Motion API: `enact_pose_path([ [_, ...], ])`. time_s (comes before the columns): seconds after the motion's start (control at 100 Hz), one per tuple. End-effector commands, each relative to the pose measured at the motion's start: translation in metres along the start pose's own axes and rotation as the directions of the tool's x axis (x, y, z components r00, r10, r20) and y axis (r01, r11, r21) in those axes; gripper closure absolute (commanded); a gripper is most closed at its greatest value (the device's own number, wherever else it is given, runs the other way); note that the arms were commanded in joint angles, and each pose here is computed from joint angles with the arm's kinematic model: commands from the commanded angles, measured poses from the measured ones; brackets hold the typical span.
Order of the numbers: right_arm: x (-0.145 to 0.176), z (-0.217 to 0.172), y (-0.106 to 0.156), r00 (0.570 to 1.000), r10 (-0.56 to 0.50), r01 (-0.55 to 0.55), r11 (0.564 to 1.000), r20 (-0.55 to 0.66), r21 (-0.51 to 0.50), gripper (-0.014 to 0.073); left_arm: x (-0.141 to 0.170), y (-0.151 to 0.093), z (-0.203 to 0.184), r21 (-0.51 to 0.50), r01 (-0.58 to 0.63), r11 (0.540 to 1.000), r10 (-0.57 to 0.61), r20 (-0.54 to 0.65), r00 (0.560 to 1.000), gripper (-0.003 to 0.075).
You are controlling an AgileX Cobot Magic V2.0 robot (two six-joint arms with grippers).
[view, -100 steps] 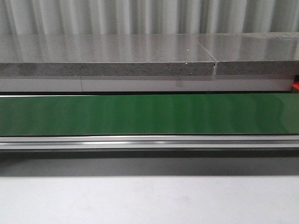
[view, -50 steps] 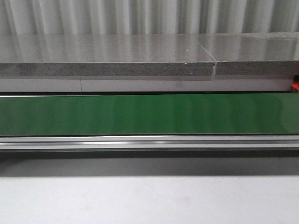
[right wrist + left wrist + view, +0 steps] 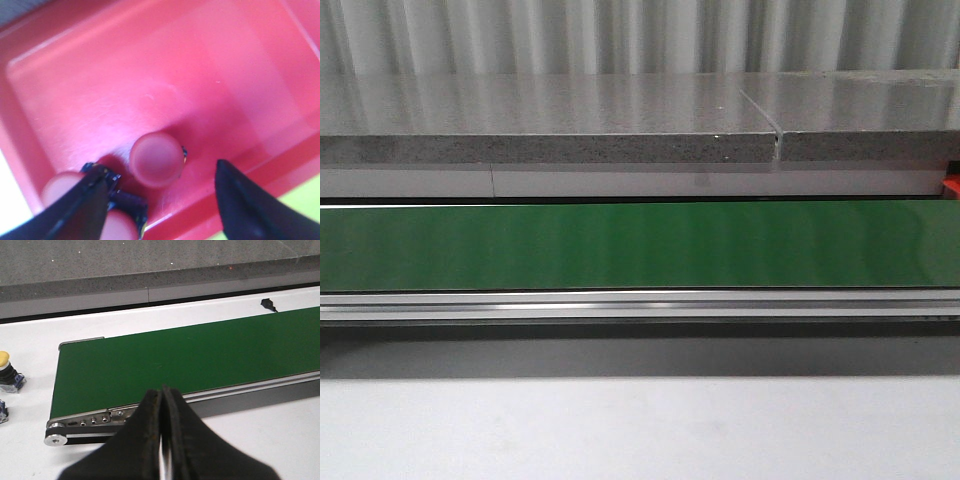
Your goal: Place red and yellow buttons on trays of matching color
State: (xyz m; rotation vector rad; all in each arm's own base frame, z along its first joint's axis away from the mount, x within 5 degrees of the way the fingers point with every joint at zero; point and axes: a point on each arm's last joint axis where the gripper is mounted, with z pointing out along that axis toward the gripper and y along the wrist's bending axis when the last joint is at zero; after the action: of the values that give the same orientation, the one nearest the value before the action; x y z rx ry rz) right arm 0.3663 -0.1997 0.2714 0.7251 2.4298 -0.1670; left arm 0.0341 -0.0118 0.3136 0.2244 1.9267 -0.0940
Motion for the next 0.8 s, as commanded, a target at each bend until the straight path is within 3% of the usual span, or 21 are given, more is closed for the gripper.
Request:
enact_pose_path([
  [0.0, -0.016, -0.049, 0.008, 0.991, -0.036, 0.037, 0.999, 0.126, -0.011, 0.0216, -0.013, 0.0, -0.003, 0.011, 0.009, 1.0, -0.01, 0.081, 0.997, 0.0741],
  [0.15, -0.012, -0.074, 0.025, 0.989, -0.079, 0.083, 0.996, 0.124, -0.03, 0.0452, -0.013, 0.0, -0.003, 0.011, 0.009, 1.0, -0.01, 0.081, 0.997, 0.0741],
  [0.32, -0.005, -0.103, 0.048, 0.982, -0.128, 0.138, 0.988, 0.14, -0.069, 0.0606, -0.013, 0.0, -0.003, 0.011, 0.009, 1.0, -0.01, 0.081, 0.997, 0.0741],
  [0.47, 0.002, -0.127, 0.071, 0.97, -0.175, 0.196, 0.974, 0.171, -0.112, 0.0654, -0.013, 0.0, -0.003, 0.011, 0.009, 1.0, -0.01, 0.081, 0.997, 0.0741],
  [0.79, 0.038, -0.157, 0.12, 0.934, -0.295, 0.335, 0.918, 0.201, -0.214, 0.0655, -0.013, 0.0, -0.003, 0.011, 0.009, 1.0, -0.01, 0.081, 0.997, 0.0741],
])
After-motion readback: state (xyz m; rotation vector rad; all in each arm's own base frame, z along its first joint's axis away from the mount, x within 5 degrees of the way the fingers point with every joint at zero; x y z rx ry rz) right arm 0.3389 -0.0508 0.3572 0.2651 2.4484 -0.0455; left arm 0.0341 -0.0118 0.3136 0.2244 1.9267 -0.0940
